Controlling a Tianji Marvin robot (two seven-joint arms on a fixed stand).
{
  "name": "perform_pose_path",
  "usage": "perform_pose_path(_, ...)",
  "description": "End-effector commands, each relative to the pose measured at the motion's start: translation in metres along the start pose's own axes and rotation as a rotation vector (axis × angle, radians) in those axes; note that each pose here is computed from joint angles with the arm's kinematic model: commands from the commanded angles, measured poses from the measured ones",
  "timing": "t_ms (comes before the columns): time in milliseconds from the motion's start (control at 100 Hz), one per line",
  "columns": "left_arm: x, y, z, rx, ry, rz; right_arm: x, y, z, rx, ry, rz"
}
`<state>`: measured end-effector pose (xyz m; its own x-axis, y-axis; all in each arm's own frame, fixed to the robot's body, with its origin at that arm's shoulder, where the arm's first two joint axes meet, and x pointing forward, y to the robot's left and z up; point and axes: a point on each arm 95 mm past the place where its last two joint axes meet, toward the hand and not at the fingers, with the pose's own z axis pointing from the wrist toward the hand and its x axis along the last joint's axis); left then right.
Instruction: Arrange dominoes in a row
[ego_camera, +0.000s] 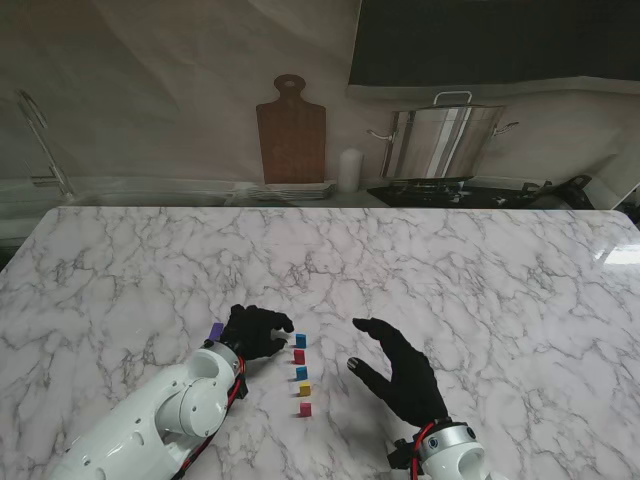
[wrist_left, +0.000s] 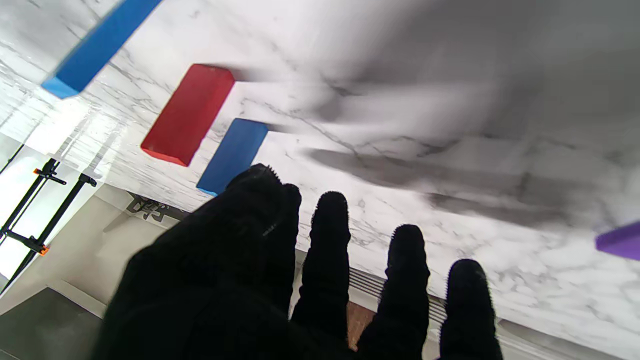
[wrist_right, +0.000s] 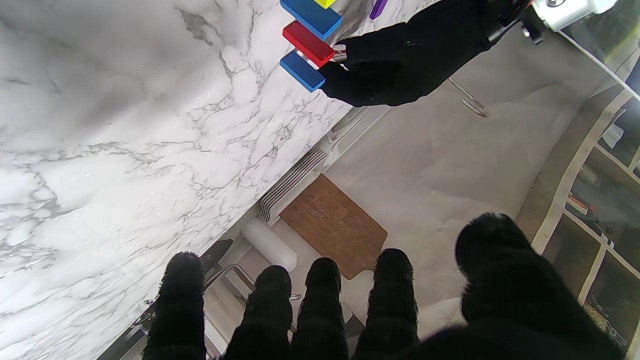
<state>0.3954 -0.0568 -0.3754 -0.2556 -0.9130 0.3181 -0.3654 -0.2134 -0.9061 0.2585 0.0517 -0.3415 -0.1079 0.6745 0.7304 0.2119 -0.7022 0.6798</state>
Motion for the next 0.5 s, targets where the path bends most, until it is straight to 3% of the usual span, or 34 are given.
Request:
perform_pose_path(0,-0.003,-0.001,-0.004,-0.013,0.006,0.012,0.0,-0.001,-0.002,0.004,-0.004,0.001)
perform_pose_path(490,-0.058,-0.03,-0.022,-0.024,-0.077,0.121,0.001,-0.001,-0.003,0.0,-0.003,0.002)
